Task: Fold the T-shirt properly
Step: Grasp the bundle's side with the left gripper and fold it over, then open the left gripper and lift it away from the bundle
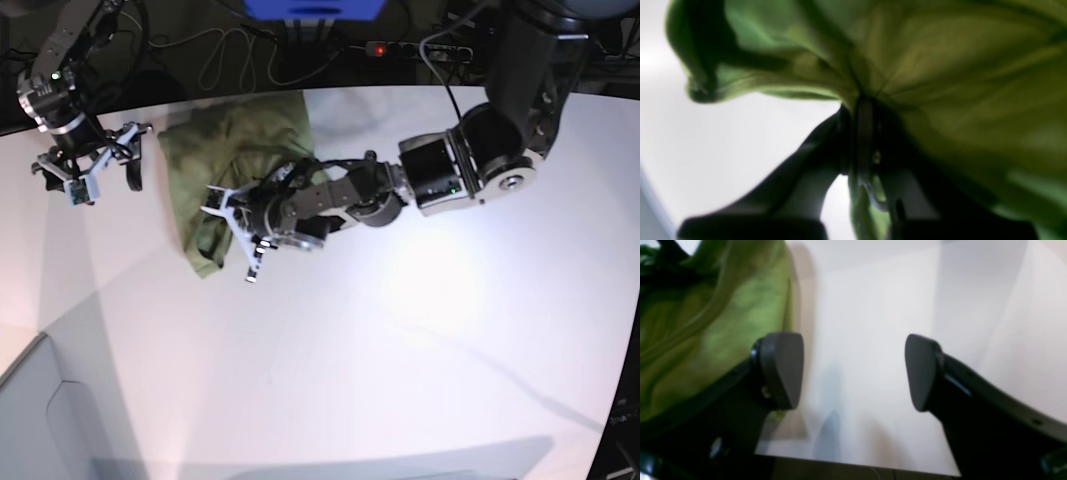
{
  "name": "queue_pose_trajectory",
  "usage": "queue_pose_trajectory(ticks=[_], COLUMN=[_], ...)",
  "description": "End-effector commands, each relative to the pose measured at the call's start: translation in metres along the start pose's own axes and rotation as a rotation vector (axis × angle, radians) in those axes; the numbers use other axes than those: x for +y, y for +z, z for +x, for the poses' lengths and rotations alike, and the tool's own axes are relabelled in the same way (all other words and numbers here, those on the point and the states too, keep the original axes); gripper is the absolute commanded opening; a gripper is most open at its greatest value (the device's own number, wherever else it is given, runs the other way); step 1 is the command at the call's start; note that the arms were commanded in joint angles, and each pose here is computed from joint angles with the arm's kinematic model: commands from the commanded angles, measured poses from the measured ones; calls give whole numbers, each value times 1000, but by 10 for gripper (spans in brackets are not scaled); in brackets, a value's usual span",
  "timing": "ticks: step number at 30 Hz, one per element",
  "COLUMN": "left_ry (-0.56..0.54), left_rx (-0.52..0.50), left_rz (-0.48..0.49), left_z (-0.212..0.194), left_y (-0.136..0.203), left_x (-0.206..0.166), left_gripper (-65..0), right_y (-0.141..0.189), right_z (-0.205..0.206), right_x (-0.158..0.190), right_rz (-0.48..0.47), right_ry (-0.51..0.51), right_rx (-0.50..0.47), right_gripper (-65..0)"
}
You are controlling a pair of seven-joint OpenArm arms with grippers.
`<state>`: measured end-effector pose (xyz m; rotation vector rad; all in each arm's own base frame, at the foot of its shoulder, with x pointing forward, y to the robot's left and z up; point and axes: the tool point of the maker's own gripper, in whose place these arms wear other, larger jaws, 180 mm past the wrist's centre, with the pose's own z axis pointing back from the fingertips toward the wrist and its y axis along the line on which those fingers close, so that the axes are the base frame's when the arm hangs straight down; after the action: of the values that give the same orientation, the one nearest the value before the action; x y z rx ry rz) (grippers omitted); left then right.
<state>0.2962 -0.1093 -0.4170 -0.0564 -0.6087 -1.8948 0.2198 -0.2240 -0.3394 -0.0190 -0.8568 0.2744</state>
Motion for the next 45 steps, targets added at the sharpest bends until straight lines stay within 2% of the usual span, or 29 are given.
queue_pose_trajectory(ticks=[1,4,6,16,23,28,32,35,37,40,45], left_ry=[-26,-56,-53,37,45,67,175,314,417,607,907], left_rx=[28,37,35,-29,0,14,-28,-19,0,41,151], left_rz=[40,71,108,280,307,315,407,531,606,733,883], left_z=[-3,0,1,11,-14,-39,-52,-84,-108,-162,-248], left_y=[5,5,10,48,61,74,102,143,168,207,255], left_x=[16,24,36,100,102,90,101,115,117,107,49], left_gripper=[-574,-439,-405,-398,-398,-398,-398,-398,-398,-398,-398], right_y=[4,4,4,3,3,0,-6,-15,-21,-34,-45], right_z=[11,11,11,11,12,10,0,-1,-8,-14,-25], right_x=[0,0,0,1,1,1,3,1,1,1,4], right_rz=[10,9,9,13,14,18,33,44,55,74,98], right_ry=[26,26,26,27,27,20,-6,-30,-51,-90,-128], right_rx=[-42,-42,-42,-42,-45,-41,-21,-20,-2,9,35], right_gripper=[-196,-196,-196,-196,-196,-196,-197,-200,-227,-330,-568])
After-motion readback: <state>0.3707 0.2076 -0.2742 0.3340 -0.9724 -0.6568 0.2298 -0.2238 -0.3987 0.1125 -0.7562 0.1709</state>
